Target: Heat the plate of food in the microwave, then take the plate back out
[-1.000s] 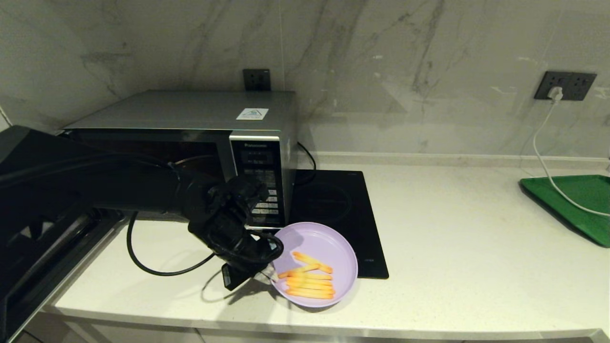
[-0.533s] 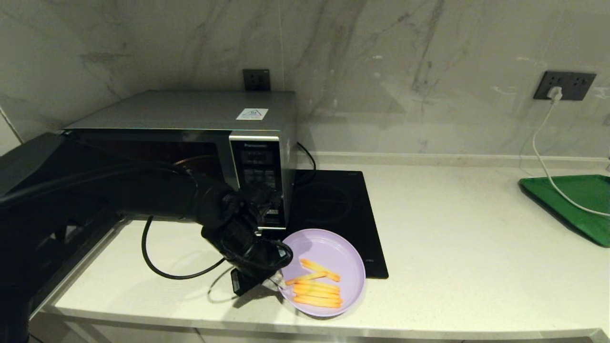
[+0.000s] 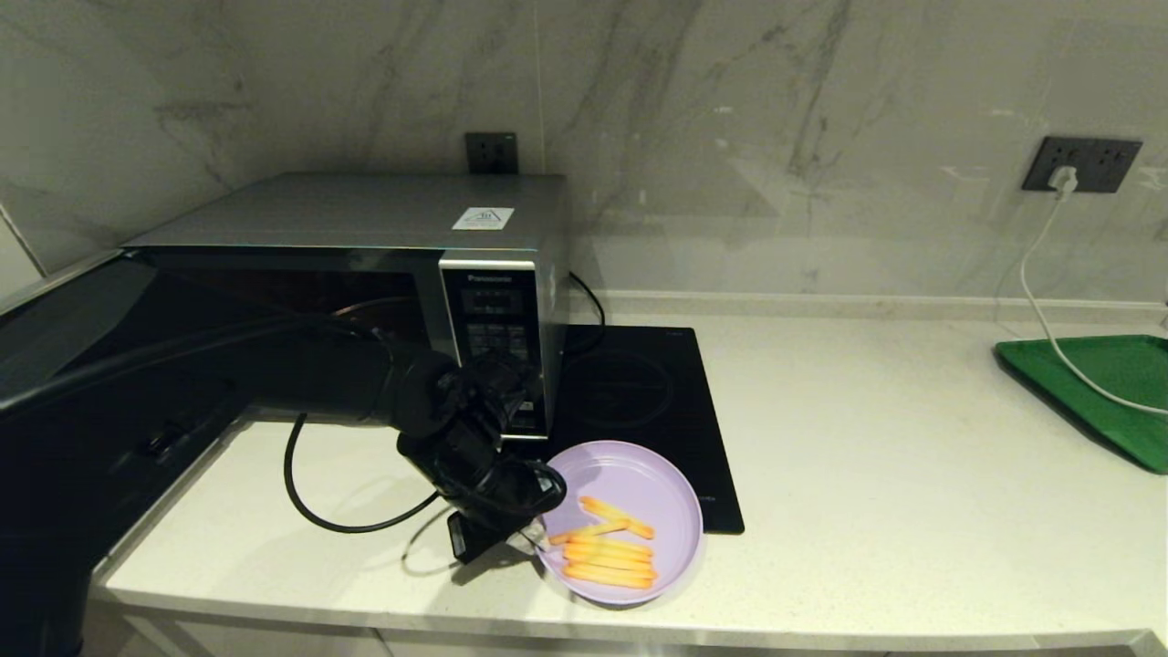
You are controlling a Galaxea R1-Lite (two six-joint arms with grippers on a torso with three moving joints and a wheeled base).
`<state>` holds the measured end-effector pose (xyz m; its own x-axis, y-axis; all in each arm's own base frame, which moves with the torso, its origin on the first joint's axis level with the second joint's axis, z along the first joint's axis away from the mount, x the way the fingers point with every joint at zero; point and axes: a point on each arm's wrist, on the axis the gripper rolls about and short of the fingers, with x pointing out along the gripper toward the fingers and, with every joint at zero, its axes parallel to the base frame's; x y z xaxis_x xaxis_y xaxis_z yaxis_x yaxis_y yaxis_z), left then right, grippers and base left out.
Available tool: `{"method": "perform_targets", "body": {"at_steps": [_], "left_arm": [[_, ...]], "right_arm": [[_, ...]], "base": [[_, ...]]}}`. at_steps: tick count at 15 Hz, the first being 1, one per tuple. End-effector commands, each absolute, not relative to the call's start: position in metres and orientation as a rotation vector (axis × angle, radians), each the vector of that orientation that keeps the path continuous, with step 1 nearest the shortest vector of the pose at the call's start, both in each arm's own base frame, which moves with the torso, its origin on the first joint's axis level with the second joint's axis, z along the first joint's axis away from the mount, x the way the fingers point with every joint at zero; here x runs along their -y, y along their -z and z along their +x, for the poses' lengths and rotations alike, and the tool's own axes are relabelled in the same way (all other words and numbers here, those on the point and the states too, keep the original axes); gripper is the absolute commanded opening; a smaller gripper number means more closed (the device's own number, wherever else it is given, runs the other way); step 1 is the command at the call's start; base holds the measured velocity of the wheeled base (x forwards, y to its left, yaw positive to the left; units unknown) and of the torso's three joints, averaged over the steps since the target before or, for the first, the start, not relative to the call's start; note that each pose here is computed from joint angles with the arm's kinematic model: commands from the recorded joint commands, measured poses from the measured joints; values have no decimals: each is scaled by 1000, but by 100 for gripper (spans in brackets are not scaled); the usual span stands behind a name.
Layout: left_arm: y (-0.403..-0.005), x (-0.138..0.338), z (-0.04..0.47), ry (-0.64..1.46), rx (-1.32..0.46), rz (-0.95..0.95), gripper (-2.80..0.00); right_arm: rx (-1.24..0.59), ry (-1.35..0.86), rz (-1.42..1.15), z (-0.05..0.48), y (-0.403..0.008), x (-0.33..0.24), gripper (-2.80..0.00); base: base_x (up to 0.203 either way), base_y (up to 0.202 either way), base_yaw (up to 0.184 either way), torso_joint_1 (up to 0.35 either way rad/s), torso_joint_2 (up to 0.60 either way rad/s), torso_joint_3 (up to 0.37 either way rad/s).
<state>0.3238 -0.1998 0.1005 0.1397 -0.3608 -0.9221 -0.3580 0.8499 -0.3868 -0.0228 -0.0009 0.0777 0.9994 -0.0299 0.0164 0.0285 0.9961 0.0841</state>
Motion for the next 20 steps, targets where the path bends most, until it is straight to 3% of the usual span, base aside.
{"method": "perform_targets", "body": {"at_steps": [1, 4, 5, 12, 17, 18, 20], "left_arm": [[-97, 201, 325, -10, -1467, -608, -280], [-95, 201, 326, -17, -1471, -610, -280], [-100, 200, 325, -8, -1460, -615, 0], [-142, 187, 317, -24, -1427, -664, 0], [-199, 112, 304, -73, -1303, -749, 0], [-211, 92, 294, -83, -1275, -749, -280], [-235, 41, 271, -101, -1176, -723, -280]], "right_arm": [[18, 29, 85, -23, -78, 1, -280], [18, 30, 85, -23, -78, 1, -280], [18, 30, 85, -23, -78, 1, -280], [18, 30, 85, -23, -78, 1, -280], [18, 30, 85, -23, -78, 1, -280], [18, 30, 85, -23, -78, 1, -280], [18, 30, 85, -23, -78, 1, -280]], "base": [[0, 0, 0, 0, 0, 0], [0, 0, 0, 0, 0, 0], [0, 0, 0, 0, 0, 0], [0, 0, 0, 0, 0, 0], [0, 0, 0, 0, 0, 0], [0, 0, 0, 0, 0, 0], [0, 0, 0, 0, 0, 0]]}}
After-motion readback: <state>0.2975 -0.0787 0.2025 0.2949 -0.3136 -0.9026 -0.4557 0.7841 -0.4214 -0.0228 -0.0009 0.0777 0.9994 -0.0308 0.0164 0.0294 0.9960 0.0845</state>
